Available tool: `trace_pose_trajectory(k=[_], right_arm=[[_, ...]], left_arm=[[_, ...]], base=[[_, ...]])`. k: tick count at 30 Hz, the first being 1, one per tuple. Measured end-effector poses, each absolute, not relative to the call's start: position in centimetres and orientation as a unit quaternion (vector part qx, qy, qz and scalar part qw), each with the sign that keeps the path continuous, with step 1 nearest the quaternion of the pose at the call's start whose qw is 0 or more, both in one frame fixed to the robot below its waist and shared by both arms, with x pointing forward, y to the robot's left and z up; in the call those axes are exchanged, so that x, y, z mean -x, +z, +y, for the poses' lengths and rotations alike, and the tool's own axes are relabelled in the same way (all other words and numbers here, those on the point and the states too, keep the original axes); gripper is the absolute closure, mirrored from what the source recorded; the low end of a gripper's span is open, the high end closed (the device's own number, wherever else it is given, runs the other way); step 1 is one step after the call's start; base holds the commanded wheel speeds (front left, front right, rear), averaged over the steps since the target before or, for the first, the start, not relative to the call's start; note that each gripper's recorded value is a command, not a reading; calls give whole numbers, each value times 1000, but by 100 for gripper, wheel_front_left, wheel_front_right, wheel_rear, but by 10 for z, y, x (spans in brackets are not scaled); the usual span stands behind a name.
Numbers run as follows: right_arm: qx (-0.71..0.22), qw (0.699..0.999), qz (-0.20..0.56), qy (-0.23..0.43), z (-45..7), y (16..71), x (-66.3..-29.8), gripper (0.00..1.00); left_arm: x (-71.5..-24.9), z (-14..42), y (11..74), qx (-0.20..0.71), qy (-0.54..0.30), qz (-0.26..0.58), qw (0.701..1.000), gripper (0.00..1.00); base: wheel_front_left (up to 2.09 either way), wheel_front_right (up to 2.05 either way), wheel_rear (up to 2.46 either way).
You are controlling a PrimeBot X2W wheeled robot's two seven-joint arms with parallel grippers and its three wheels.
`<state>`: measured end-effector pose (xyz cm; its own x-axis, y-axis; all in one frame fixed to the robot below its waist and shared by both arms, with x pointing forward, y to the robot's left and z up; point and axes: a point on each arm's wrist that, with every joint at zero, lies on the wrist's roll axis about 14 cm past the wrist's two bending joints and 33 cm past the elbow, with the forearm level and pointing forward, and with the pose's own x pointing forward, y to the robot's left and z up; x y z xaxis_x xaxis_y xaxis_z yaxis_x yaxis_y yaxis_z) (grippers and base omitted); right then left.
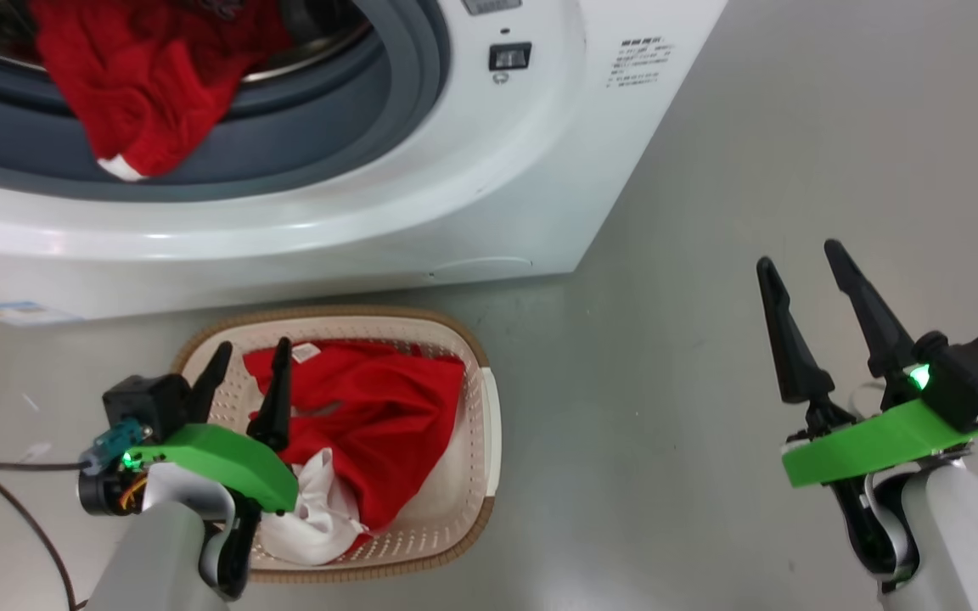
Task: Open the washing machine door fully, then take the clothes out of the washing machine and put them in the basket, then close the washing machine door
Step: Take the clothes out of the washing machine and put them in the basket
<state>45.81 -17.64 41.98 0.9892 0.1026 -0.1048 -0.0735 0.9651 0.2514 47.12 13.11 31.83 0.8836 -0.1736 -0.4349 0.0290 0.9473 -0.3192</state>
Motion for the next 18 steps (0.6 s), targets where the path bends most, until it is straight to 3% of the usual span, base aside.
trace_pose_trajectory(k=[18], right_arm=[[-120, 991, 32, 49, -179, 453, -424, 0]], left_arm=[[-458, 160, 427, 114, -42, 71, 990, 0]], base=[[0, 0, 0]])
